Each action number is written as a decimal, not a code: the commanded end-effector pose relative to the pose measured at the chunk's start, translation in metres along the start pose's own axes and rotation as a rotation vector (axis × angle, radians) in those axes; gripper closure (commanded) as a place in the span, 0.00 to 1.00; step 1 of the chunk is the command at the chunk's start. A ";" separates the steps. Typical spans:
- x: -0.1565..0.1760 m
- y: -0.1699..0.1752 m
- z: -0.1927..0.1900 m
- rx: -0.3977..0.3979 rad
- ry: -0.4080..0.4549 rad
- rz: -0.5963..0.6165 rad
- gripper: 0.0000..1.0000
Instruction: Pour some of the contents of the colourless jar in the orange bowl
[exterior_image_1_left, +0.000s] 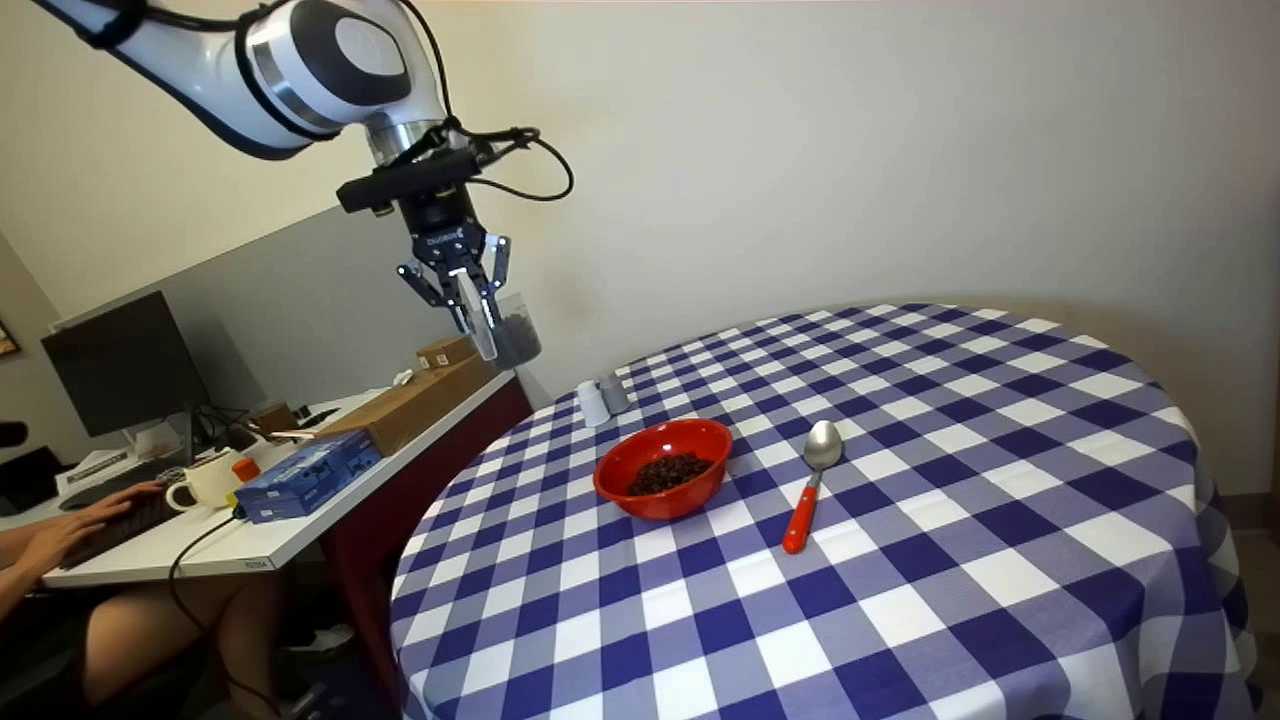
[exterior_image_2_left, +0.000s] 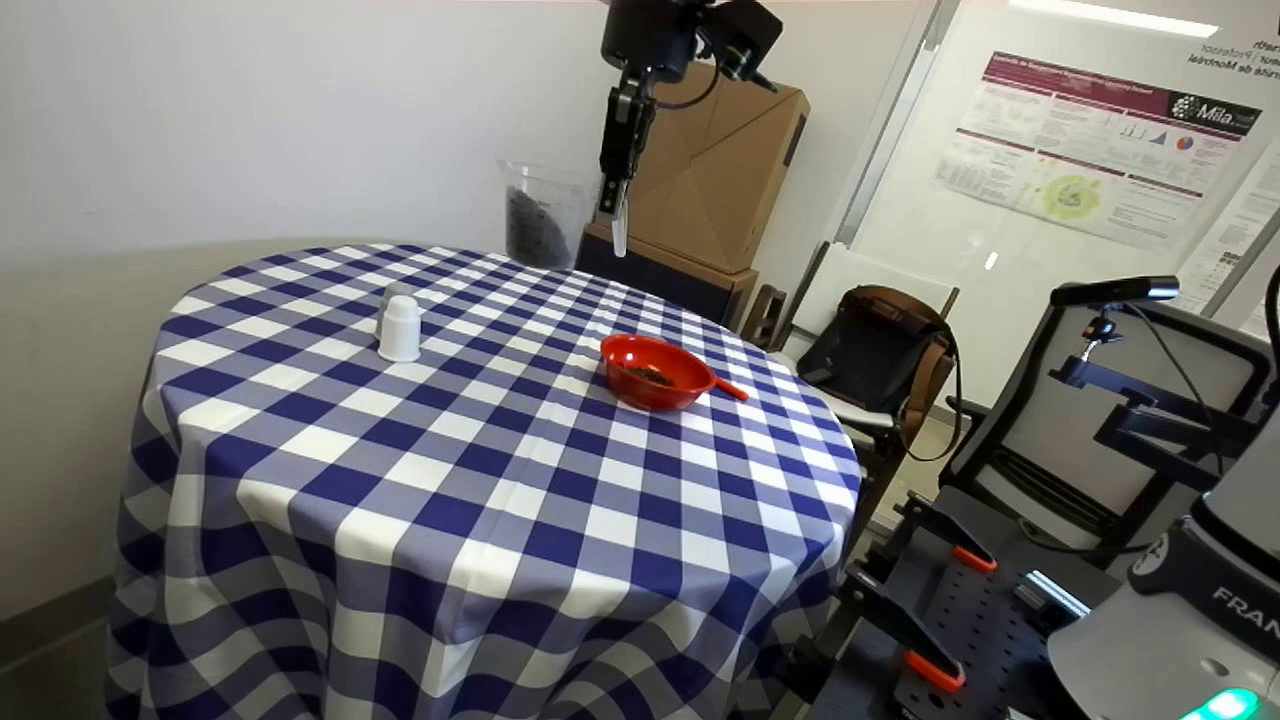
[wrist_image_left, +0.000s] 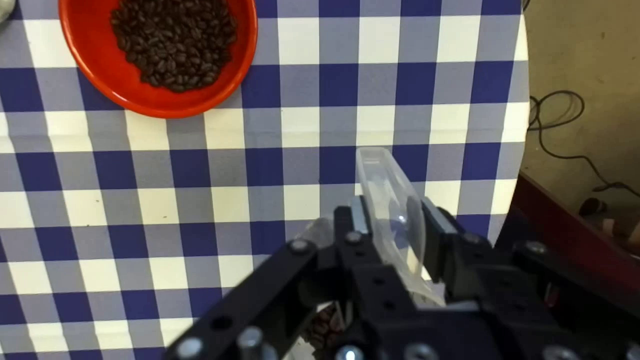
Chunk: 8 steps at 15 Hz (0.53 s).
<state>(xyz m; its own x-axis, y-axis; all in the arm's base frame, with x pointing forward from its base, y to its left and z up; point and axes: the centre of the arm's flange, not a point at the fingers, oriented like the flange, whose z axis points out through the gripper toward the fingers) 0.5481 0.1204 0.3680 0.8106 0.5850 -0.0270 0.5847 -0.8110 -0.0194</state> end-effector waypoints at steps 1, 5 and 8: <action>-0.024 -0.011 0.014 -0.012 0.028 0.028 0.93; -0.037 -0.007 0.051 0.020 -0.035 0.013 0.93; -0.042 0.002 0.084 0.036 -0.081 0.014 0.93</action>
<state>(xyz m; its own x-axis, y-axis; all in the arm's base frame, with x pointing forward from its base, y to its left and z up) 0.5140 0.1042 0.3109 0.8173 0.5672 -0.1010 0.5652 -0.8234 -0.0501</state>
